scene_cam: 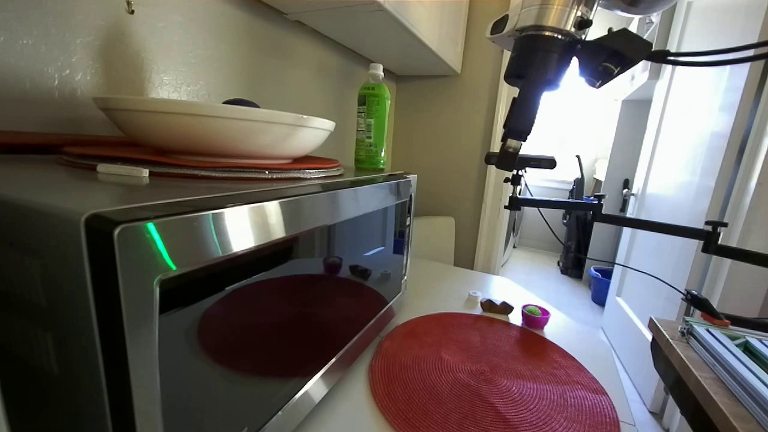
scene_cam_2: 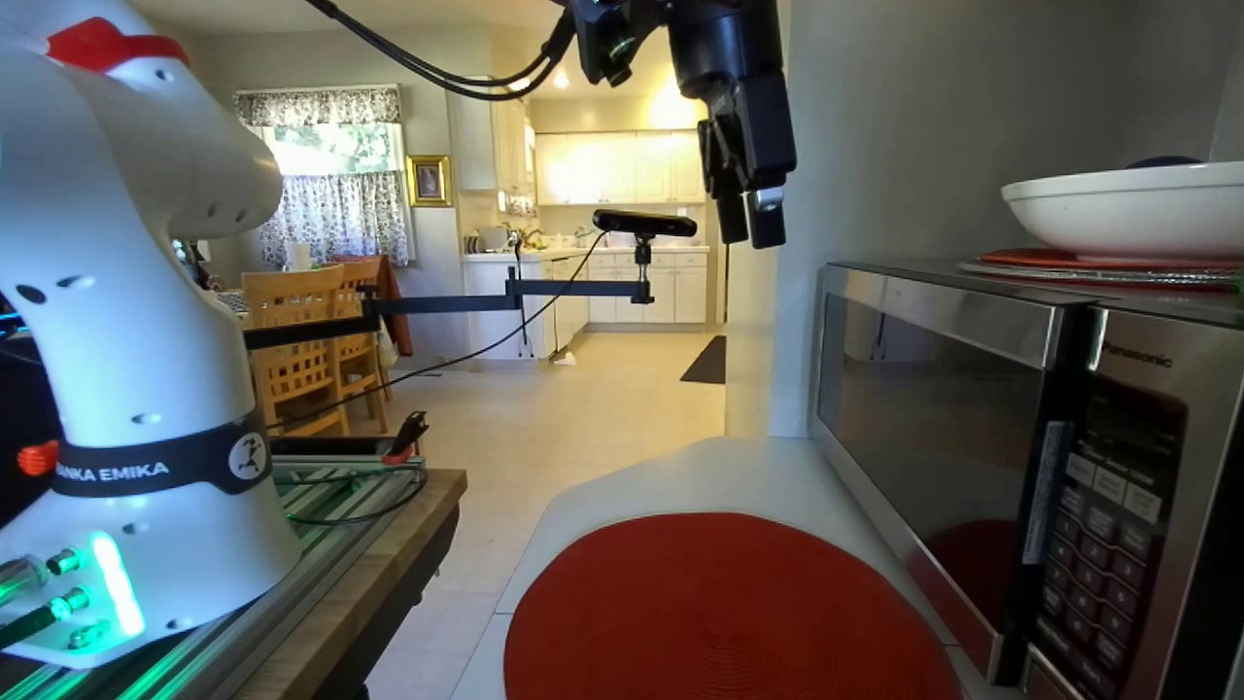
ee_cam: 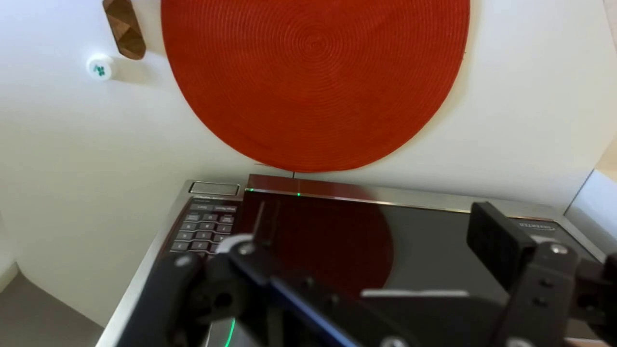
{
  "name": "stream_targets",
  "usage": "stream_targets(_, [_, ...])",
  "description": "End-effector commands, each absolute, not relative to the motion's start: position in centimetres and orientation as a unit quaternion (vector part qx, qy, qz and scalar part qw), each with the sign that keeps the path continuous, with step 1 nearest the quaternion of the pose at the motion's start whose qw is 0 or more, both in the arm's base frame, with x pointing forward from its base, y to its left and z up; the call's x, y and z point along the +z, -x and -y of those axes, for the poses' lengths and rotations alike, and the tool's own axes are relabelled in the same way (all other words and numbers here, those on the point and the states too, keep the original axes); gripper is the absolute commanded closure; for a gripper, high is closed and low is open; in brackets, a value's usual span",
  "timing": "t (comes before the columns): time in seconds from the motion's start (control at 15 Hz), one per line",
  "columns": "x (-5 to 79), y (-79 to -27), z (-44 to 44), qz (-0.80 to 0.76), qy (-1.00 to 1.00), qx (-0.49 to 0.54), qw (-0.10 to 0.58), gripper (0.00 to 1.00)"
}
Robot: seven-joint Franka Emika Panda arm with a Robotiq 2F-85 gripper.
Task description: Open the microwave door
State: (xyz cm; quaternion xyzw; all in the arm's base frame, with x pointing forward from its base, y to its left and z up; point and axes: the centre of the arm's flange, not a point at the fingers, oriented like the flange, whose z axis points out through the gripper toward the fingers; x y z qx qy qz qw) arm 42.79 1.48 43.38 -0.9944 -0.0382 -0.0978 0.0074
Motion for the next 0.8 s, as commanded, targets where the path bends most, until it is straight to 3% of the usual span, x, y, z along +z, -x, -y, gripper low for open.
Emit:
stream_targets(0.0, [43.4, -42.8, -1.5, 0.039, 0.994, -0.098, 0.007, 0.00])
stream_targets(0.73, [39.9, -44.9, 3.6, 0.086, 0.979, -0.179, 0.036, 0.00])
